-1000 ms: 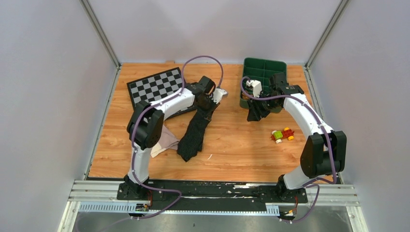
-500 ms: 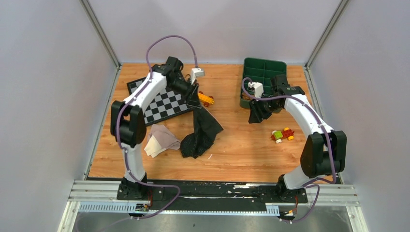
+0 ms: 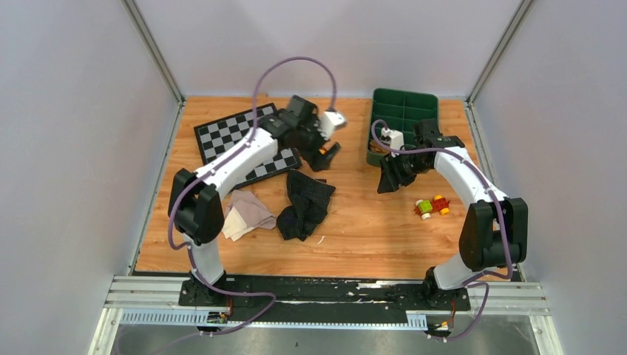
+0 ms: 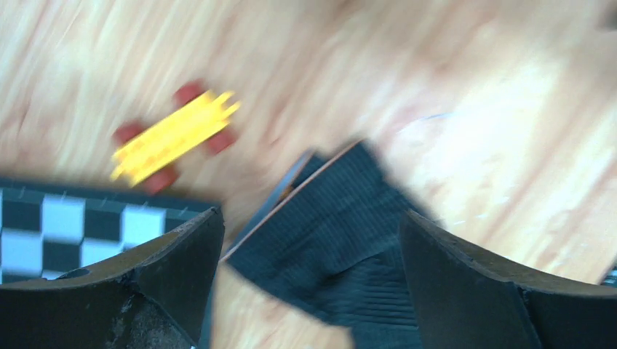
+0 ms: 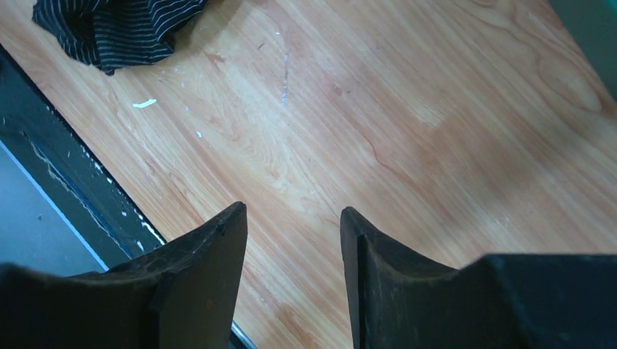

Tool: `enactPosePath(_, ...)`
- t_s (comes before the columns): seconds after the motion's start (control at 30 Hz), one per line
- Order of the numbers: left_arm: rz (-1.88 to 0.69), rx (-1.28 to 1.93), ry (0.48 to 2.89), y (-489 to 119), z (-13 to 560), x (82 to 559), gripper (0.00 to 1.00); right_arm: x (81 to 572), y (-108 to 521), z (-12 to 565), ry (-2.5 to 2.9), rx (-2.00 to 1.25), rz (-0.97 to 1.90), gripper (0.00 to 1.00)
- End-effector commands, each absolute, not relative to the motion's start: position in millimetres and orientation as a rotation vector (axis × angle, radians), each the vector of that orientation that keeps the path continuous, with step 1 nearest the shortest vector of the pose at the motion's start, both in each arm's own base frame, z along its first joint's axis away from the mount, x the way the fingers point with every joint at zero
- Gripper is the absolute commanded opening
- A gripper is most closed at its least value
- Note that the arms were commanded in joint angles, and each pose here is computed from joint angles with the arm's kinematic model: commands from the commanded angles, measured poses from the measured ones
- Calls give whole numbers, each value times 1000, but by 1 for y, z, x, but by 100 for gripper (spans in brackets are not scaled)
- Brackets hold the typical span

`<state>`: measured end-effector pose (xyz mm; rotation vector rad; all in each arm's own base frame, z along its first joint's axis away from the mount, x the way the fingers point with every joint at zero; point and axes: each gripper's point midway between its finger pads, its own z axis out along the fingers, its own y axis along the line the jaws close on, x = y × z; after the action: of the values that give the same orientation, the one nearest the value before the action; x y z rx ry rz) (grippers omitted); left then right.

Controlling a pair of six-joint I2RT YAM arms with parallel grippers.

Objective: Roll the underwear
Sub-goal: Flatten out the underwear at the center of the board.

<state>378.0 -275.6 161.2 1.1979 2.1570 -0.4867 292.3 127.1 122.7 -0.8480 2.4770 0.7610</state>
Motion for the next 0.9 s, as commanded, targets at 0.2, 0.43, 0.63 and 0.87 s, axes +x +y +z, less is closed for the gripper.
enactPosePath(0.2, -421, 794, 2400, -338, 129, 363, 64, 333, 57, 148, 2513, -351, 482, 43)
enactPosePath(0.43, -310, 1004, 2404, -370, 82, 349, 64, 323, 53, 156, 2475, -300, 557, 42)
enactPosePath(0.63, -77, 1117, 2391, -363, 48, 340, 58, 316, 60, 161, 2468, -347, 630, 43)
enactPosePath(0.87, 62, 1145, 2333, -369, 39, 338, 57, 309, 66, 158, 2494, -361, 699, 42)
